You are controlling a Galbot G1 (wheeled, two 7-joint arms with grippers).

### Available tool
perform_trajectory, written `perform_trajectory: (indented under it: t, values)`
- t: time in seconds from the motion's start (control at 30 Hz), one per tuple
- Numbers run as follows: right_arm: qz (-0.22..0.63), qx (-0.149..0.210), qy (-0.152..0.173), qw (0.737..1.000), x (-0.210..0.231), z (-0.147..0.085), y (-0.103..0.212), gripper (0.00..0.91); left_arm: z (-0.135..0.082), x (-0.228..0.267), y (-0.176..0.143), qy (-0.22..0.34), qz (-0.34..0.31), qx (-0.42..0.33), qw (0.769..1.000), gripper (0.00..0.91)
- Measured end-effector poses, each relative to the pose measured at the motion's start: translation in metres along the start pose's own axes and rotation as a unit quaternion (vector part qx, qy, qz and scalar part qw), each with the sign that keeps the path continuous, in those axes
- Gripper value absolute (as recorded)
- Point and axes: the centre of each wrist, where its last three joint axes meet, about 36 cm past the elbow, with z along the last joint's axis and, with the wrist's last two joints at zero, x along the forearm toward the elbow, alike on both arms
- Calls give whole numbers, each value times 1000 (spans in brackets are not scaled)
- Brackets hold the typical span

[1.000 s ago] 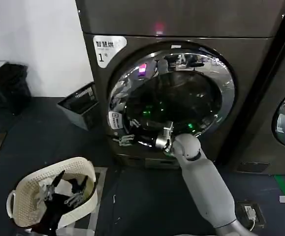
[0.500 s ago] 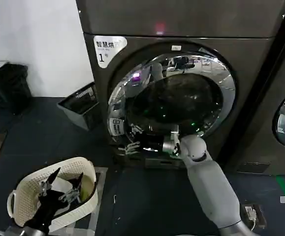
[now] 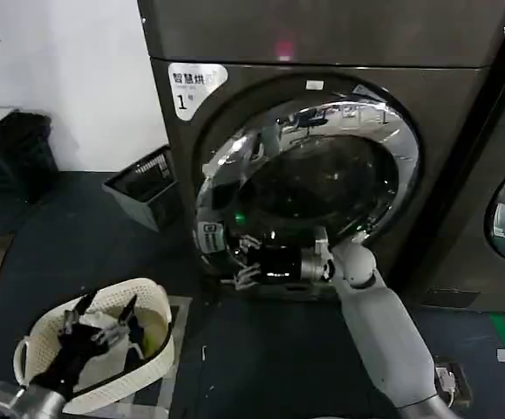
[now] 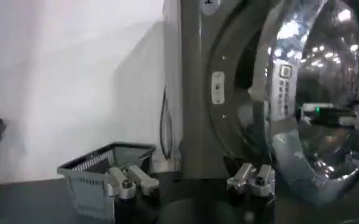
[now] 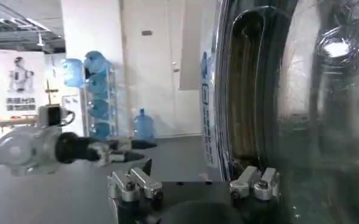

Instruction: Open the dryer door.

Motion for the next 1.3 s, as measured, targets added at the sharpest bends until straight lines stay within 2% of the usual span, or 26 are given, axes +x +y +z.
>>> perform_trajectory:
  t: [0.13,0.23,0.47,0.97,1.3]
  values:
    - [-16,6,6,1000,5,-3,4,907,-1,-5,12,-1,-1,1,1000,907]
    - [-31,10,-4,999,10,-4,8,907,-4,-8,21,-2,-1,2,1000,907]
    - [-37,16,-4,999,19,-6,15,907,-4,-22,38,-4,16,2,1000,907]
    - [-35,33,-9,999,37,-4,30,907,-5,-69,80,-67,63,42,995,907]
    - [-35,39,-14,999,50,-9,40,907,-8,-106,92,-75,95,52,991,907]
